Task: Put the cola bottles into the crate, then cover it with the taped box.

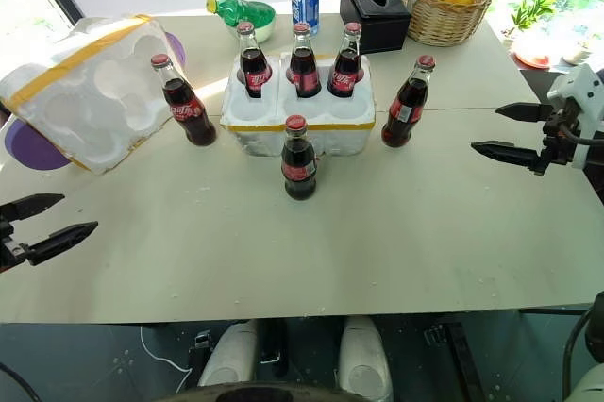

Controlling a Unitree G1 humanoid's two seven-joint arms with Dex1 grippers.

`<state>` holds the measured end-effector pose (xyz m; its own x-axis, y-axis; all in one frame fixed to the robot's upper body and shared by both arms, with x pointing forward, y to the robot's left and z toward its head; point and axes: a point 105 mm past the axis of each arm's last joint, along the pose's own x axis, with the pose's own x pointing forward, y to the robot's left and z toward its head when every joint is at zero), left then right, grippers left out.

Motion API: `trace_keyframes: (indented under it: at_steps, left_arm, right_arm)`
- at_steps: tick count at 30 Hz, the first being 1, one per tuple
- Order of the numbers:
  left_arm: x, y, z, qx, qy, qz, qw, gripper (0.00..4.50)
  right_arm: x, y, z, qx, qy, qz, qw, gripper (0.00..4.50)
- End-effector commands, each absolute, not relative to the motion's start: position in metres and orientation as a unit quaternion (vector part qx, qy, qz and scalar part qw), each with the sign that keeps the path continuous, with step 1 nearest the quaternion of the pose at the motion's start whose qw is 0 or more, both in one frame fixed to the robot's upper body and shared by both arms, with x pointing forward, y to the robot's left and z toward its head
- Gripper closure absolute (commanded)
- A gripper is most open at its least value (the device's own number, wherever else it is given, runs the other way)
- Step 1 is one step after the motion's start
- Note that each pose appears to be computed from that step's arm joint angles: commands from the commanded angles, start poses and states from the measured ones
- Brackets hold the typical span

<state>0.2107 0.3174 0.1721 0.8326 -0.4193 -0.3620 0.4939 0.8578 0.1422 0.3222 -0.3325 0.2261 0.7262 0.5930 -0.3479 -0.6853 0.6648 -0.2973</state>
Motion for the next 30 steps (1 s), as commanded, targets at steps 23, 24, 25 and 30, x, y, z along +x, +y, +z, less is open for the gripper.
trace_keyframes:
  at_steps: [23,24,25,30]
  left_arm:
    - [0.283,0.287,0.210,0.087,0.040,-0.229,0.969,0.03]
    - [0.293,0.283,0.210,0.087,0.033,-0.231,0.969,0.03]
    - [0.304,0.281,0.210,0.088,0.029,-0.231,0.969,0.03]
    - [0.351,0.261,0.200,0.098,0.029,-0.251,0.963,0.03]
  right_arm:
    - [0.282,-0.269,0.307,-0.127,0.043,0.480,0.867,0.00]
    - [0.278,-0.260,0.315,-0.125,0.034,0.491,0.861,0.00]
    - [0.275,-0.251,0.321,-0.122,0.028,0.501,0.856,0.00]
    - [0.263,-0.210,0.337,-0.119,0.007,0.536,0.836,0.00]
